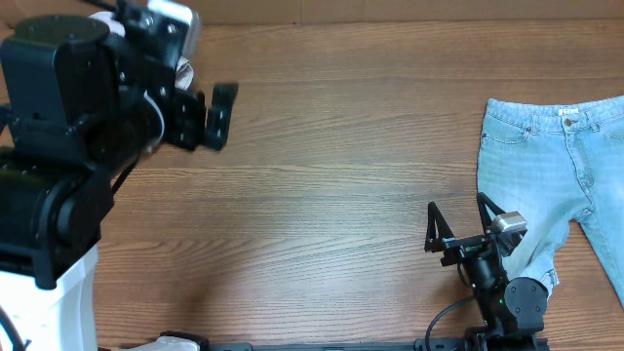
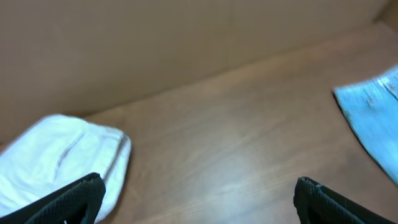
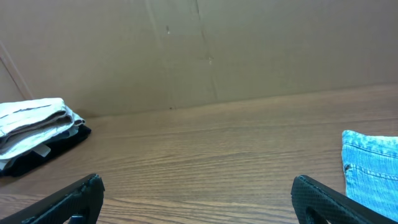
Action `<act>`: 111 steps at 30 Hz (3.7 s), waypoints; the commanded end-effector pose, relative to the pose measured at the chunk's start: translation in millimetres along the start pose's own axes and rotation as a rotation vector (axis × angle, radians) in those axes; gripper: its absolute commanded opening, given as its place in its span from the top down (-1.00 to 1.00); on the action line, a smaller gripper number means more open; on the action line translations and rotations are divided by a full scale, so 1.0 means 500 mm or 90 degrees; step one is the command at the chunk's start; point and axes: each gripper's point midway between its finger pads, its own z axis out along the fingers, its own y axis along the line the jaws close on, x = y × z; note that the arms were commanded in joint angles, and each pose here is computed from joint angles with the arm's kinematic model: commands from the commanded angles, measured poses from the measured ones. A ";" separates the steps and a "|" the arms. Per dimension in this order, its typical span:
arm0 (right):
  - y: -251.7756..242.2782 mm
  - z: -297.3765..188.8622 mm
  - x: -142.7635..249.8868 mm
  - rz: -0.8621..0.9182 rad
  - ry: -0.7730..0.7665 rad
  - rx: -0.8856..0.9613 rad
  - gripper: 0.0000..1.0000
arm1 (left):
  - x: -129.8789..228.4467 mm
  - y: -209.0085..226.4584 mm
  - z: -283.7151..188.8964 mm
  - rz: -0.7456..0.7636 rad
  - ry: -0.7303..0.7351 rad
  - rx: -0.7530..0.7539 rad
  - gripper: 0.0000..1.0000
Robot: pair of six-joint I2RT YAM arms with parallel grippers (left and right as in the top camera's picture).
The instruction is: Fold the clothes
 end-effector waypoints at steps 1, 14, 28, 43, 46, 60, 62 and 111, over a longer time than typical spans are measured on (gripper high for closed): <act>-0.002 0.000 0.003 -0.003 -0.003 0.001 -1.00 | 0.002 0.038 0.015 -0.078 -0.003 -0.066 -1.00; -0.002 0.000 0.003 -0.003 -0.003 0.001 -1.00 | 0.045 0.081 0.044 -0.101 -0.154 -0.122 -1.00; -0.002 0.000 0.003 -0.003 -0.003 0.001 -1.00 | 0.249 0.115 -0.017 -0.120 -0.298 -0.237 -0.99; -0.002 0.000 0.003 -0.003 -0.002 0.001 -1.00 | 0.452 0.100 0.046 -0.140 -0.411 -0.224 -1.00; -0.002 0.000 0.003 -0.003 -0.003 0.001 -1.00 | 0.482 0.099 0.057 -0.140 -0.414 -0.226 -0.99; -0.002 0.000 0.003 -0.003 -0.002 0.001 -1.00 | 0.607 0.109 0.146 -0.151 -0.337 -0.240 -1.00; -0.002 0.000 0.003 -0.003 -0.003 0.001 -1.00 | 0.617 0.107 0.152 -0.154 -0.322 -0.235 -1.00; -0.002 0.000 0.003 -0.003 -0.003 0.001 -1.00 | 0.616 0.105 0.153 -0.153 -0.322 -0.231 -0.99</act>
